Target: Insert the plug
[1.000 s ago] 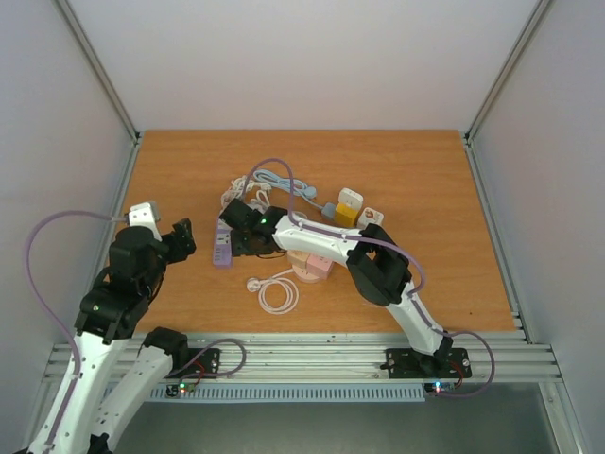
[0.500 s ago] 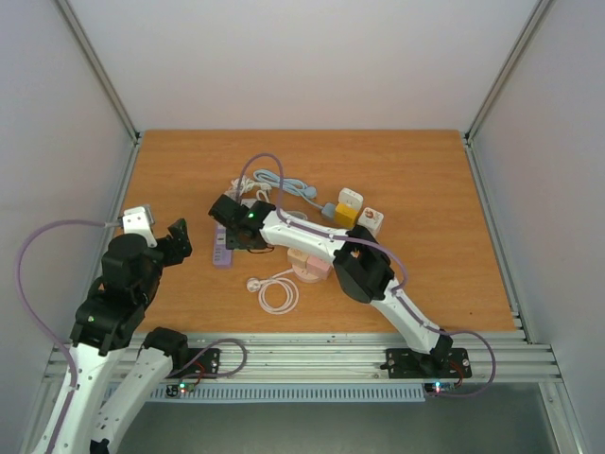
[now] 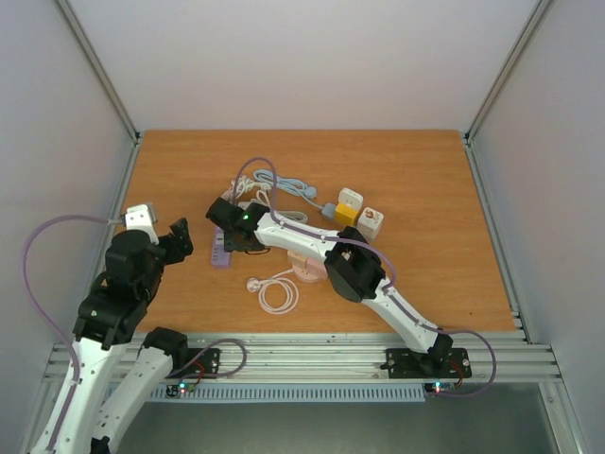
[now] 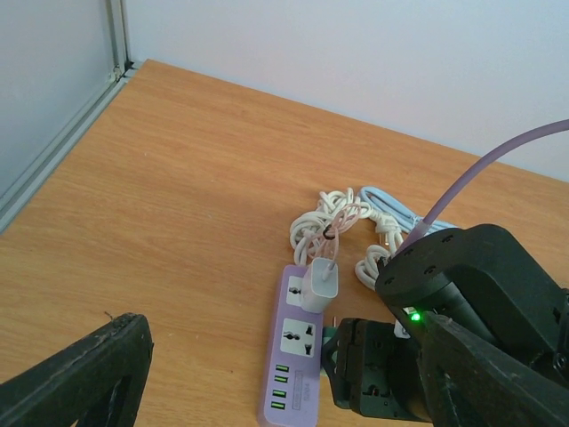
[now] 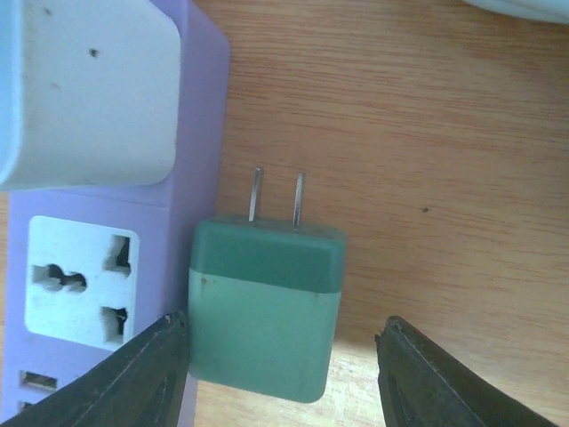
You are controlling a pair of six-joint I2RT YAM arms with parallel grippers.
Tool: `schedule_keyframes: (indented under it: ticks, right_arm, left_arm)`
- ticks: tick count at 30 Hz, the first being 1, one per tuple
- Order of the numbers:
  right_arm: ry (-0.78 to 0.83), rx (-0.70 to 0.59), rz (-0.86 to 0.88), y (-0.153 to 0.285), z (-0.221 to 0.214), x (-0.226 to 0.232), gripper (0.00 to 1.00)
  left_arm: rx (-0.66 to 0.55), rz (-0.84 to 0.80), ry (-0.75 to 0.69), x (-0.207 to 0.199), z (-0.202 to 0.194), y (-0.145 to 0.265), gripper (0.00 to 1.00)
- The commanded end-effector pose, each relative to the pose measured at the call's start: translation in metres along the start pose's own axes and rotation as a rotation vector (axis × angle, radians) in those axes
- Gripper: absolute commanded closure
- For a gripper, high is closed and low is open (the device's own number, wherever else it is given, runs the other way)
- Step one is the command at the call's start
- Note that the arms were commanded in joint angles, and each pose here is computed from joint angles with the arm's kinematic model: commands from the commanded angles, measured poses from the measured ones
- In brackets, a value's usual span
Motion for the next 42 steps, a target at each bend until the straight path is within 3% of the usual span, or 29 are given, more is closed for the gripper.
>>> schedule_keyframes:
  ticks: [1, 19, 23, 29, 36, 42]
  right_arm:
    - [0.019, 0.000, -0.010, -0.009, -0.002, 0.002, 0.41]
    - [0.077, -0.095, -0.088, -0.015, 0.011, 0.000, 0.45]
    - [0.061, -0.104, -0.126, -0.014, 0.011, -0.003, 0.49]
    - [0.041, -0.112, -0.134, -0.009, 0.012, -0.004, 0.63]
    - [-0.021, -0.134, -0.007, 0.029, 0.019, 0.002, 0.67]
    - [-0.133, -0.163, 0.178, 0.088, 0.024, -0.006, 0.66]
  left_arm:
    - [-0.026, 0.007, 0.002, -0.001, 0.004, -0.006, 0.18]
    - [-0.012, 0.010, 0.004, -0.002, 0.004, -0.009, 0.17]
    - [-0.013, 0.008, 0.006, -0.002, 0.004, -0.009, 0.17]
    - [-0.013, 0.002, 0.006, -0.002, 0.004, -0.009, 0.17]
    - [-0.011, -0.024, 0.008, -0.004, 0.004, -0.008, 0.17]
    - [-0.013, -0.035, 0.009, -0.005, 0.004, -0.009, 0.16]
Point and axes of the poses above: each gripper's point midway between its finger pads, its own y axis back along the fingers, its own x axis along the line the jaws close on, z = x × y, the point moved 10 cm from there along y, back along the fingers, and after that the axes turned 10 degrees about -y, right-handed, at the moved point
